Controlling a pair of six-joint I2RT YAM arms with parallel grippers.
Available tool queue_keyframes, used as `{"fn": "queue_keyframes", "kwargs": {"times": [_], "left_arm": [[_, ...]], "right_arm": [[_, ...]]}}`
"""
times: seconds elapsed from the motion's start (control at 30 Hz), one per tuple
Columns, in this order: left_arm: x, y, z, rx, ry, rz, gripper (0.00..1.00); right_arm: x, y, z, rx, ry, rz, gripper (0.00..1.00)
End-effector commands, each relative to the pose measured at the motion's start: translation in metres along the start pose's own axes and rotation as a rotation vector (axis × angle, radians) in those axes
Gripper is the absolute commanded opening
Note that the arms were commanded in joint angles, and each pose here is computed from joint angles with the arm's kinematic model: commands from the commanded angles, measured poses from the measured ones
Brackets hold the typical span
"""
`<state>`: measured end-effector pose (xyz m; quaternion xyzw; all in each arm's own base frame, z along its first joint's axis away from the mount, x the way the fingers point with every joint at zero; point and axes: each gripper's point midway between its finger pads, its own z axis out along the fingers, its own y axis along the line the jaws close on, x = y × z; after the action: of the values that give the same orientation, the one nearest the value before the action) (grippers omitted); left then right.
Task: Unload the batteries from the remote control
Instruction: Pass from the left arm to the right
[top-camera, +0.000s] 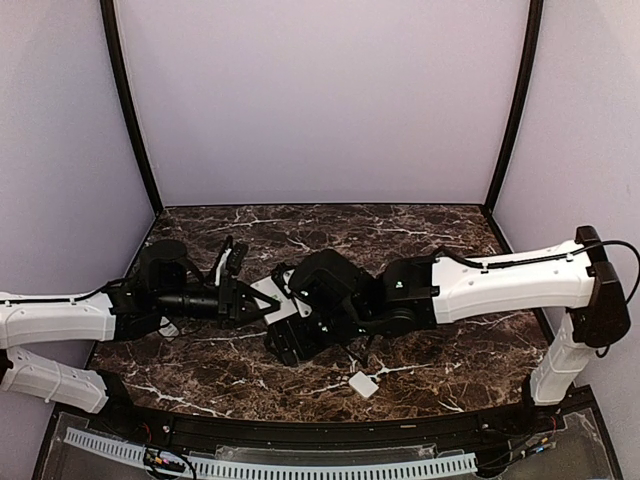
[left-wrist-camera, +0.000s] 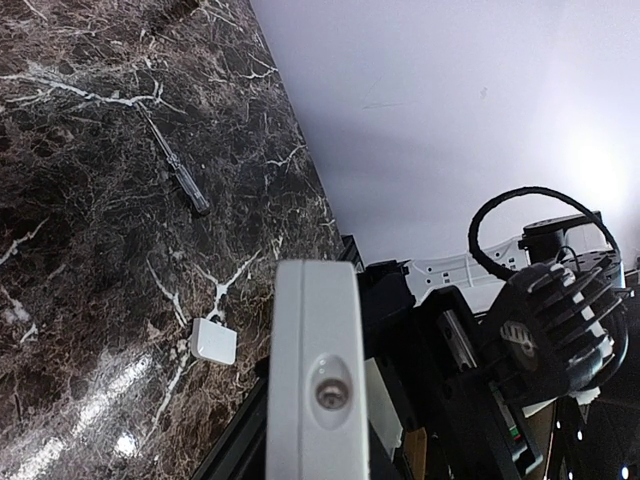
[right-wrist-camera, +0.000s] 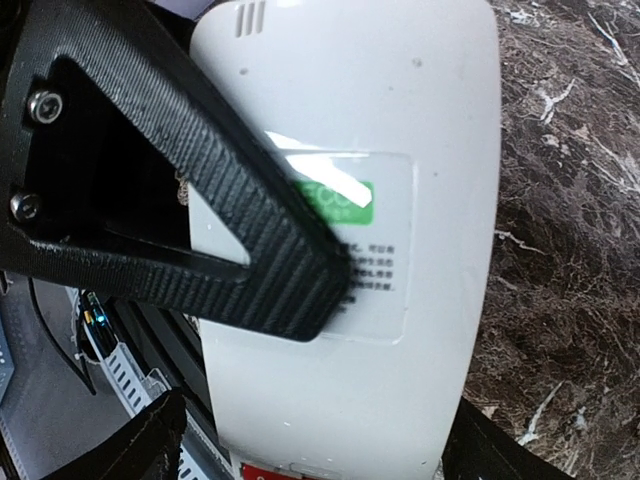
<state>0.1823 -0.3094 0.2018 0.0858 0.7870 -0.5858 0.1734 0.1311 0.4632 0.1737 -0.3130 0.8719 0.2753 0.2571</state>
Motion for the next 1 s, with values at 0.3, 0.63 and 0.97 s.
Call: {"fn": "queue_keyframes", "kwargs": {"times": [0.3, 0.63, 0.97], "left_arm": [[-0.005, -0.003, 0.000, 0.033, -0.051, -0.017, 0.01], [-0.006, 0.001, 0.003, 0.019, -0.046, -0.025, 0.09], [-0.029, 0.005, -0.024, -0.125, -0.209, 0.084, 0.62]], "right_arm": [[-0.007, -0.004, 0.005, 0.115, -0.027, 0.047, 0.68], [-0.010, -0.008, 0.006, 0.145, -0.043, 0.066, 0.49], [0.002, -0.032, 0.013, 0.176, 0.005, 0.192, 0.36]]}}
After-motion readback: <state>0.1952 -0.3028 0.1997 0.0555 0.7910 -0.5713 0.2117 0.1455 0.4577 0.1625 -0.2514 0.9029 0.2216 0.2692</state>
